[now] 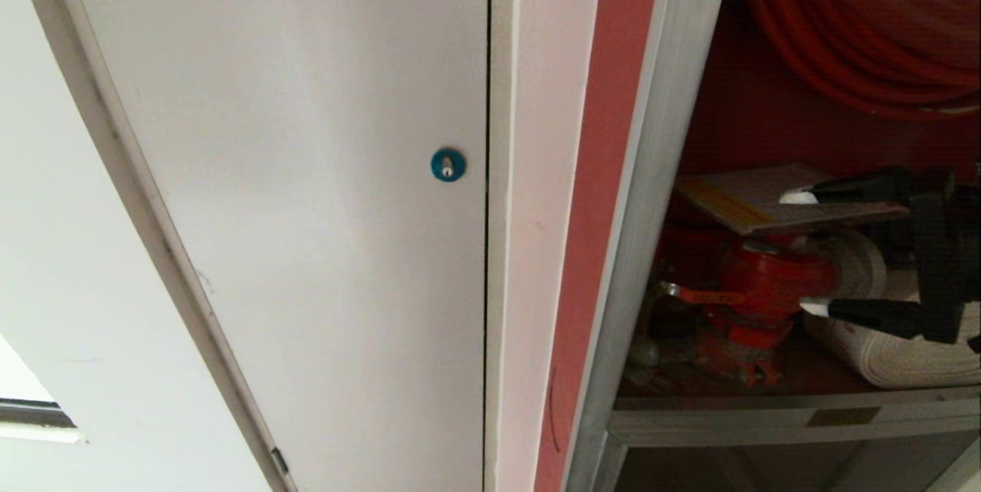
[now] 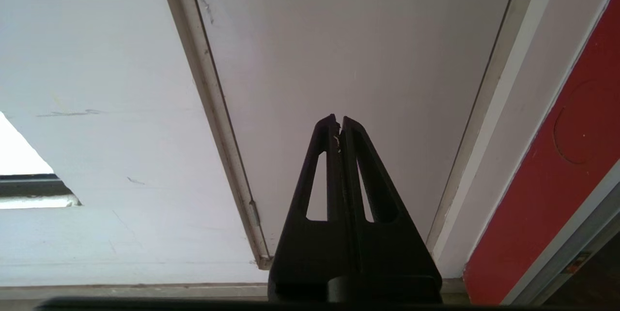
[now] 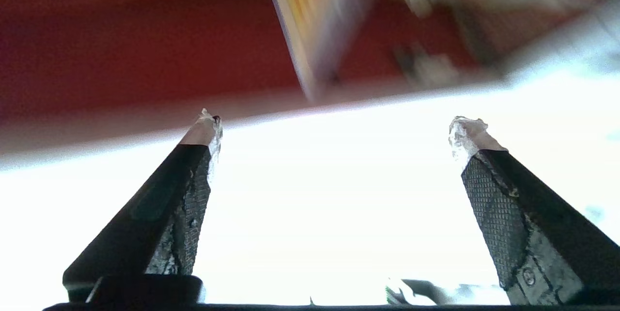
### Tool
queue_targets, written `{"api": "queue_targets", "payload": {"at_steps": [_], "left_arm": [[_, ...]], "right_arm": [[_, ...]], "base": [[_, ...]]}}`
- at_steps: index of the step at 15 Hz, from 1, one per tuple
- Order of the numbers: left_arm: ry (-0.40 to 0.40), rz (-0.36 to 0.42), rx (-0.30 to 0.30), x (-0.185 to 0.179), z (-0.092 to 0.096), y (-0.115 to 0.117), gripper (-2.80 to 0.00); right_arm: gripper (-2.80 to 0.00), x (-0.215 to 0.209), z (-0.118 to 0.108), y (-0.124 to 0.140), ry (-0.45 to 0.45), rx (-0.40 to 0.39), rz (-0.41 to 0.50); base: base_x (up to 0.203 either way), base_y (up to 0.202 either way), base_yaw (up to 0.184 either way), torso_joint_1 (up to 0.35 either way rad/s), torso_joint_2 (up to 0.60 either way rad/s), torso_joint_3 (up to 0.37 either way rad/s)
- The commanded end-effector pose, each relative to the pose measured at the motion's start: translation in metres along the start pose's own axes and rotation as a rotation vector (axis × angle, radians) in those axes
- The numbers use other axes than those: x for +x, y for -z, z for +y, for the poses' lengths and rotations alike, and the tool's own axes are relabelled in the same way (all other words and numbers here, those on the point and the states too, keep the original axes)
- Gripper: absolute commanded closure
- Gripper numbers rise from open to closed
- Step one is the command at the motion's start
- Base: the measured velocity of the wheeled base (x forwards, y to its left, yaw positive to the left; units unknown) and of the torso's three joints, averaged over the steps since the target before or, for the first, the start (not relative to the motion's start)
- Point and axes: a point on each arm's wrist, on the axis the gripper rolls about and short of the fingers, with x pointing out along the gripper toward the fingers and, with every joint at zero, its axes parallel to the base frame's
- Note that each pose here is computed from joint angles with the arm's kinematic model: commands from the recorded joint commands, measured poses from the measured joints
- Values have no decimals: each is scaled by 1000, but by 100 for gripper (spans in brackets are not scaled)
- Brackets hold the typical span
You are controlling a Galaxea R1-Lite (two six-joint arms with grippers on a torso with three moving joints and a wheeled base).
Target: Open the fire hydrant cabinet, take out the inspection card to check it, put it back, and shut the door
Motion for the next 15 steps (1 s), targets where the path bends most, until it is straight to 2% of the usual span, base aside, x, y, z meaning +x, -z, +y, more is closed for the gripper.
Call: {"api": "queue_targets", "payload": {"at_steps": [1,2,3,6,8,12,15], "left_arm": [[-1,2,0,0,0,0,0],[-1,2,1,0,0,0,0],[-1,2,-1,0,0,0,0],[-1,2,-1,0,0,0,0],[-1,2,-1,0,0,0,0],[-1,2,1,0,0,0,0],[-1,2,1,0,0,0,0]], "right_arm": [[-280,-32,-2,25,27,-95,41],[-280,-45,-3,35,66,-175,71],[0,-55,1,39,86,-260,83],[0,-58,12,35,191,-549,59],[0,-42,20,22,259,-688,119],[0,13,39,7,377,-823,192],[0,37,49,1,414,-876,136]], "base": [[0,0,0,0,0,0],[0,0,0,0,0,0],[0,0,0,0,0,0],[0,0,0,0,0,0],[0,0,0,0,0,0],[0,0,0,0,0,0],[0,0,0,0,0,0]]}}
